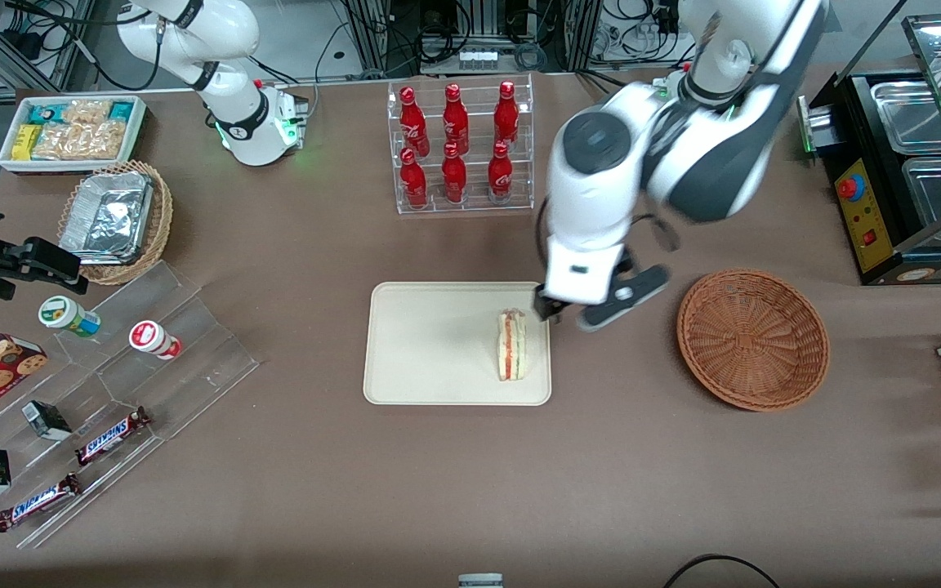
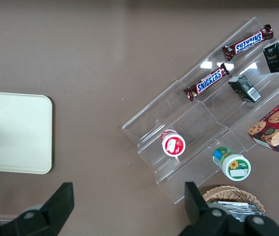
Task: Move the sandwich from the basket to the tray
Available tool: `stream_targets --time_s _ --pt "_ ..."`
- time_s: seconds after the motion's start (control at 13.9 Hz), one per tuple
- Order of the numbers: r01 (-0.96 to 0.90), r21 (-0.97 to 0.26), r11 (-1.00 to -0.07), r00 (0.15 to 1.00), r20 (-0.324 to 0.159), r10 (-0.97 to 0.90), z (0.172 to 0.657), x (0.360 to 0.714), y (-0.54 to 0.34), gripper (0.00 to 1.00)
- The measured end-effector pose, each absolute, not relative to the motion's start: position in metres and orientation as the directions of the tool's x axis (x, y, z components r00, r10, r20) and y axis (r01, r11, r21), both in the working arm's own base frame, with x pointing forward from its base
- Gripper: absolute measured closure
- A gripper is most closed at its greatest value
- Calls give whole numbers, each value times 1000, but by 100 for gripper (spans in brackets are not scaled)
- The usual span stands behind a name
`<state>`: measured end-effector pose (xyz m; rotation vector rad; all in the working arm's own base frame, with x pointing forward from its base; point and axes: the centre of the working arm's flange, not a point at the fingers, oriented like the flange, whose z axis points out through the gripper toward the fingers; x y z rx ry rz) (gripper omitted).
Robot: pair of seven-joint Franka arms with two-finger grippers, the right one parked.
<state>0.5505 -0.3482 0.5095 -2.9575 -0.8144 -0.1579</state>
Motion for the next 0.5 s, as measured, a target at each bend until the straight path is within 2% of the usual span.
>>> stream_targets --time_s 0.22,0.5 --pt "482 -77 -873 876 73 477 555 543 -298 0" --pt "416 -102 -903 908 -1 419 590 537 -235 0"
